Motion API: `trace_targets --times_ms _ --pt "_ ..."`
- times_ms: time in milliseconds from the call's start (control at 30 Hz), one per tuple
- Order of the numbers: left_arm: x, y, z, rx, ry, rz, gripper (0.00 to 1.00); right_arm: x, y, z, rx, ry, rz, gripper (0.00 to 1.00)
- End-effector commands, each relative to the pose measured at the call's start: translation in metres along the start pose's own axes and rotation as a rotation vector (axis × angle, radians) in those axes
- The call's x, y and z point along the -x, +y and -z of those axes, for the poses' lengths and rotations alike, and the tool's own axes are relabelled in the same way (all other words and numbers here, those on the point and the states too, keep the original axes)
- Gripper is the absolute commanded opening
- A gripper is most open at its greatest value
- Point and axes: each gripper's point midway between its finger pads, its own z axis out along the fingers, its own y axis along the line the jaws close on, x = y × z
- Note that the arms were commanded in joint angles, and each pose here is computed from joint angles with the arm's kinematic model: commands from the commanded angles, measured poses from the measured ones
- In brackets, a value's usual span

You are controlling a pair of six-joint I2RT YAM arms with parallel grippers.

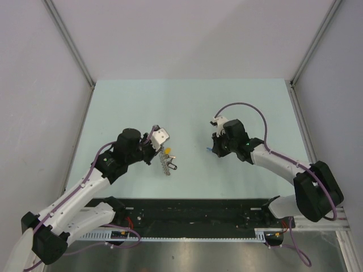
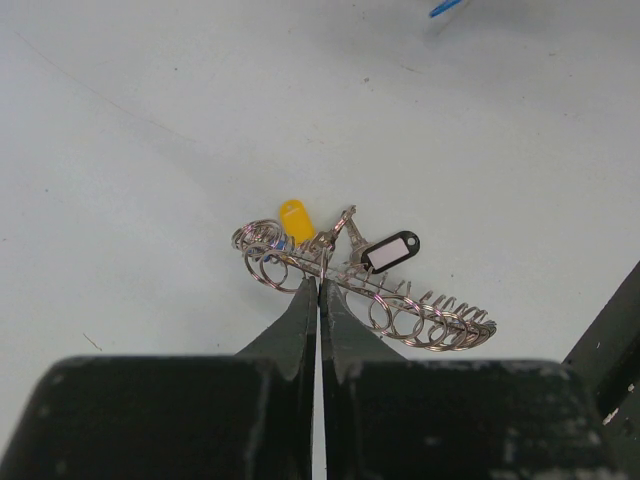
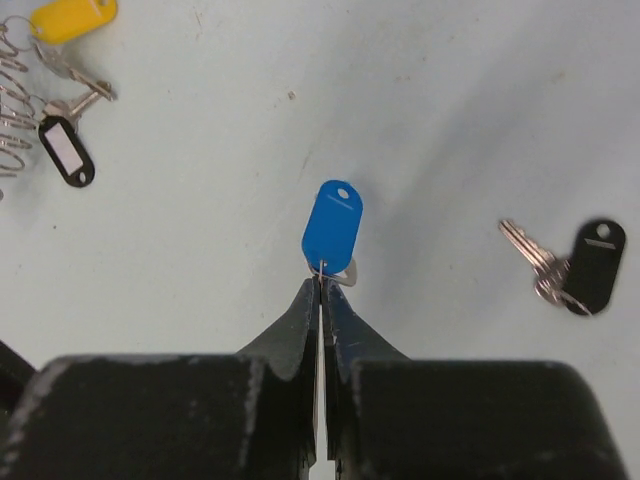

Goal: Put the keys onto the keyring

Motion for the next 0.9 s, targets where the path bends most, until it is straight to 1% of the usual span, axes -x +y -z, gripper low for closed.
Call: trace_targets --times_ms 0,33,133,200,233,267,333,400,433,500,533,567,633,667,733,767,867 --pt "0.014 0.005 0.002 0.025 -0.055 0.001 0.0 0.009 -0.008 0.039 -0.09 0.043 0.031 0.0" --pt "0.013 0.005 0.001 0.024 -0.052 0.0 0.0 0.009 -0.01 0.049 -0.116 0.073 0.039 0.0" --pt "0.012 0.006 0.001 0.026 -0.046 0.0 0.0 0.009 -0.021 0.069 -0.192 0.11 0.073 0.0" --pt "0.013 0.006 0.002 0.026 -0.048 0.002 0.0 0.007 -0.026 0.076 -0.218 0.144 0.119 0.0" --pt "0.013 0.006 0.002 0.028 -0.049 0.001 0.0 -0.003 -0.029 0.081 -0.231 0.195 0.133 0.0" --pt "0.013 0.005 0.002 0.026 -0.051 0.0 0.0 -0.004 -0.029 0.084 -0.238 0.215 0.146 0.0" --pt "0.014 0.006 0.003 0.03 -0.055 -0.001 0.0 -0.017 -0.033 0.085 -0.25 0.296 0.166 0.0" --pt "0.013 0.005 0.002 0.027 -0.049 0.001 0.0 -0.02 -0.024 0.079 -0.211 0.329 0.204 0.0" --pt "0.013 0.006 0.003 0.029 -0.05 0.0 0.0 -0.027 -0.023 0.071 -0.199 0.368 0.241 0.0" --pt "0.015 0.006 0.004 0.028 -0.057 0.0 0.0 -0.03 -0.02 0.062 -0.202 0.404 0.29 0.0" --pt "0.016 0.005 0.004 0.028 -0.063 0.001 0.0 -0.04 -0.022 0.051 -0.203 0.466 0.318 0.0" --pt "0.016 0.005 0.005 0.028 -0.063 0.0 0.0 -0.043 -0.017 0.046 -0.195 0.484 0.348 0.0" --pt "0.017 0.006 0.006 0.031 -0.067 -0.001 0.0 -0.039 -0.011 0.031 -0.181 0.475 0.383 0.0" --pt "0.017 0.007 0.007 0.037 -0.07 -0.002 0.0 -0.044 -0.008 0.021 -0.162 0.496 0.411 0.0" --pt "0.017 0.007 0.007 0.041 -0.072 -0.003 0.0 -0.036 0.005 0.006 -0.123 0.455 0.447 0.0" --pt "0.018 0.008 0.008 0.045 -0.074 -0.005 0.0 -0.04 0.006 -0.003 -0.112 0.478 0.469 0.0" --pt "0.017 0.008 0.008 0.045 -0.07 -0.004 0.0 -0.033 0.019 -0.02 -0.08 0.469 0.503 0.0"
